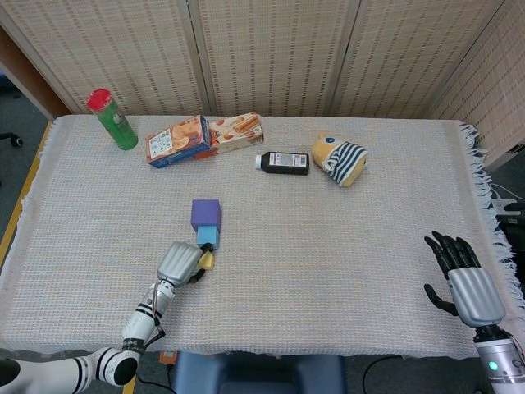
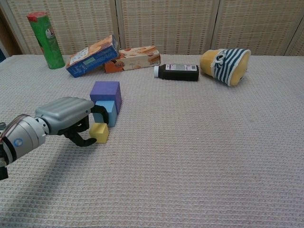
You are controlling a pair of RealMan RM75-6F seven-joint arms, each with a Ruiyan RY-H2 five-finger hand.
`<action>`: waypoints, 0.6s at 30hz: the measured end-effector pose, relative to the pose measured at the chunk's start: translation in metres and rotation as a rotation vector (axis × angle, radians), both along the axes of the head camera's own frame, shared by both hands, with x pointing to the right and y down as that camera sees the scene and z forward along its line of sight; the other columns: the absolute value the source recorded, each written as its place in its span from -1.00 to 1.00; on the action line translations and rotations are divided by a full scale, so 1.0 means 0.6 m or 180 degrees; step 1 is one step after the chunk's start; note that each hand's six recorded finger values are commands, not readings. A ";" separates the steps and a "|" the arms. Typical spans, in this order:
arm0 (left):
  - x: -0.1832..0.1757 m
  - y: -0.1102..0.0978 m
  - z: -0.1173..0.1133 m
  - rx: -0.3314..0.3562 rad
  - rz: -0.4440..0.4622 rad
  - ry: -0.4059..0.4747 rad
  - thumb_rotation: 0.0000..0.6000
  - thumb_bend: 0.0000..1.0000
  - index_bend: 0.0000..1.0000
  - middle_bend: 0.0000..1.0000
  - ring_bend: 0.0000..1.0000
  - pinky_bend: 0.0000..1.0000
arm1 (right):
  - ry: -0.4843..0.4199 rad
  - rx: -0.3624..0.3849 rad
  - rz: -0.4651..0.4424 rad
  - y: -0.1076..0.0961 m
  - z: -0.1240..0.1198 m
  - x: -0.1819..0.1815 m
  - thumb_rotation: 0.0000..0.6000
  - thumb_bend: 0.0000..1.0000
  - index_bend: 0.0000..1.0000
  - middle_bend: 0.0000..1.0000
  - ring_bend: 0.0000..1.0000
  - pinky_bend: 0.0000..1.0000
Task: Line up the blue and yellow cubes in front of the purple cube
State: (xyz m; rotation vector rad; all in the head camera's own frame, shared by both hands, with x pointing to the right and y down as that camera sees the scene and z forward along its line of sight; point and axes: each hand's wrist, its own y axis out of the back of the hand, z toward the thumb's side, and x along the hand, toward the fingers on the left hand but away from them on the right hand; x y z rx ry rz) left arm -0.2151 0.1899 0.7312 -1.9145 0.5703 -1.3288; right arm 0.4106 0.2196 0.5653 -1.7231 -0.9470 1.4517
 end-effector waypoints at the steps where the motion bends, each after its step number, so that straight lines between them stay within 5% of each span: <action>1: 0.000 0.000 -0.001 0.0003 0.0002 0.0004 1.00 -0.35 -0.34 1.00 1.00 1.00 | -0.0001 0.0000 0.0001 0.000 0.000 0.000 1.00 -0.79 -1.00 -1.00 -1.00 -1.00; 18: -0.005 0.035 -0.061 0.0204 0.0073 0.0256 1.00 -0.35 -0.27 1.00 1.00 1.00 | -0.0027 0.0005 -0.0039 0.005 -0.004 -0.006 1.00 -0.79 -1.00 -1.00 -1.00 -1.00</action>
